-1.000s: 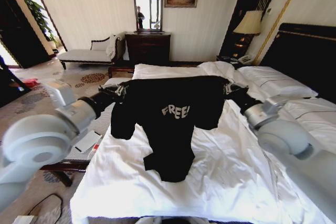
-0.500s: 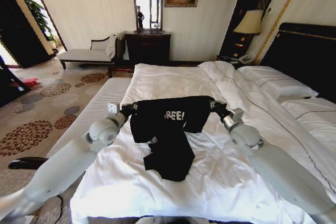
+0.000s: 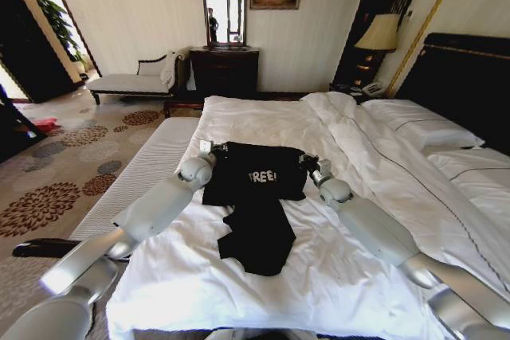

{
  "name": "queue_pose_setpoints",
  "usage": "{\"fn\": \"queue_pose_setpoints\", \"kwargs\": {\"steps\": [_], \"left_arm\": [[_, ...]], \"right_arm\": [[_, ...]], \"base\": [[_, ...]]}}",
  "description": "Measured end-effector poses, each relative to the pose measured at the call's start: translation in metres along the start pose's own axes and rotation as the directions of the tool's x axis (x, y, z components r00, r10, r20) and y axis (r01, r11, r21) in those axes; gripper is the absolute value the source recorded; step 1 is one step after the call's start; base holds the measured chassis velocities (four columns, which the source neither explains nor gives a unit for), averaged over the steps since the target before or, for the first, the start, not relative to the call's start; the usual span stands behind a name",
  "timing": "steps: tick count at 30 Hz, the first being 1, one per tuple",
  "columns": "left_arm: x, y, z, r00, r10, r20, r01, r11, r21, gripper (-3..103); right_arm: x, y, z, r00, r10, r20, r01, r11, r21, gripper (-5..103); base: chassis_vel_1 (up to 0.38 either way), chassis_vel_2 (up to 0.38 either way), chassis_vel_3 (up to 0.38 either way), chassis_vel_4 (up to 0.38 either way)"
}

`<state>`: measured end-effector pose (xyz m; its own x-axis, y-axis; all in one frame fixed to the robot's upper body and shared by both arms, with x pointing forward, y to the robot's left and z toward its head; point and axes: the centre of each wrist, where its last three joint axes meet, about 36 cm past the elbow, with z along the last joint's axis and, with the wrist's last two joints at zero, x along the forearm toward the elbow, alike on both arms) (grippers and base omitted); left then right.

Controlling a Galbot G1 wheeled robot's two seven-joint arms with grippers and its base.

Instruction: Fold the clothes on the bed.

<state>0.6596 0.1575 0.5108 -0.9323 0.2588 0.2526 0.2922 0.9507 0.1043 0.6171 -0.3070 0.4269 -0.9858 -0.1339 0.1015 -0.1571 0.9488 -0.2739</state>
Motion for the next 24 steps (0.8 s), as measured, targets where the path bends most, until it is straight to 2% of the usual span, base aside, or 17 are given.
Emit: {"fn": "queue_pose_setpoints", "kwargs": {"steps": [4, 9, 11, 13, 15, 17, 21, 24], "left_arm": [[-0.027, 0.0, 0.009, 1.0, 0.002, -0.019, -0.002, 1.0, -0.015, 1], [-0.055, -0.012, 0.017, 0.999, 0.016, -0.036, -0.017, 1.0, -0.015, 1], [-0.07, -0.023, 0.02, 0.998, 0.025, -0.05, -0.025, 1.0, -0.001, 1], [-0.072, -0.024, 0.02, 0.998, 0.023, -0.052, -0.023, 1.0, 0.001, 1], [-0.085, -0.029, 0.019, 0.998, 0.014, -0.062, -0.014, 1.0, 0.0, 1], [-0.088, -0.029, 0.019, 0.998, 0.009, -0.067, -0.009, 1.0, 0.0, 1], [-0.093, -0.016, 0.028, 0.995, -0.024, -0.095, 0.026, 0.999, 0.022, 1], [-0.093, -0.009, 0.035, 0.993, -0.044, -0.11, 0.048, 0.998, 0.033, 1]], "right_arm": [[-0.025, -0.005, 0.005, 0.999, 0.034, -0.011, -0.034, 0.999, 0.012, 0], [-0.049, -0.006, 0.005, 0.999, 0.054, -0.006, -0.054, 0.998, 0.022, 0], [-0.066, 0.006, 0.007, 0.999, 0.044, -0.012, -0.044, 0.999, 0.022, 0], [-0.069, 0.01, 0.006, 0.999, 0.04, -0.012, -0.039, 0.999, 0.021, 0], [-0.086, 0.033, 0.007, 1.0, 0.017, -0.017, -0.017, 1.0, 0.017, 0], [-0.09, 0.04, 0.008, 1.0, 0.013, -0.02, -0.013, 1.0, 0.017, 0], [-0.108, 0.061, 0.016, 0.999, 0.001, -0.041, 0.0, 1.0, 0.029, 0], [-0.111, 0.063, 0.018, 0.999, 0.002, -0.049, -0.001, 1.0, 0.029, 0]], "base": [[0.0, 0.0, 0.0, 0.0], [0.0, 0.0, 0.0, 0.0], [0.0, 0.0, 0.0, 0.0], [0.0, 0.0, 0.0, 0.0], [0.0, 0.0, 0.0, 0.0], [0.0, 0.0, 0.0, 0.0], [0.0, 0.0, 0.0, 0.0], [0.0, 0.0, 0.0, 0.0]]}}
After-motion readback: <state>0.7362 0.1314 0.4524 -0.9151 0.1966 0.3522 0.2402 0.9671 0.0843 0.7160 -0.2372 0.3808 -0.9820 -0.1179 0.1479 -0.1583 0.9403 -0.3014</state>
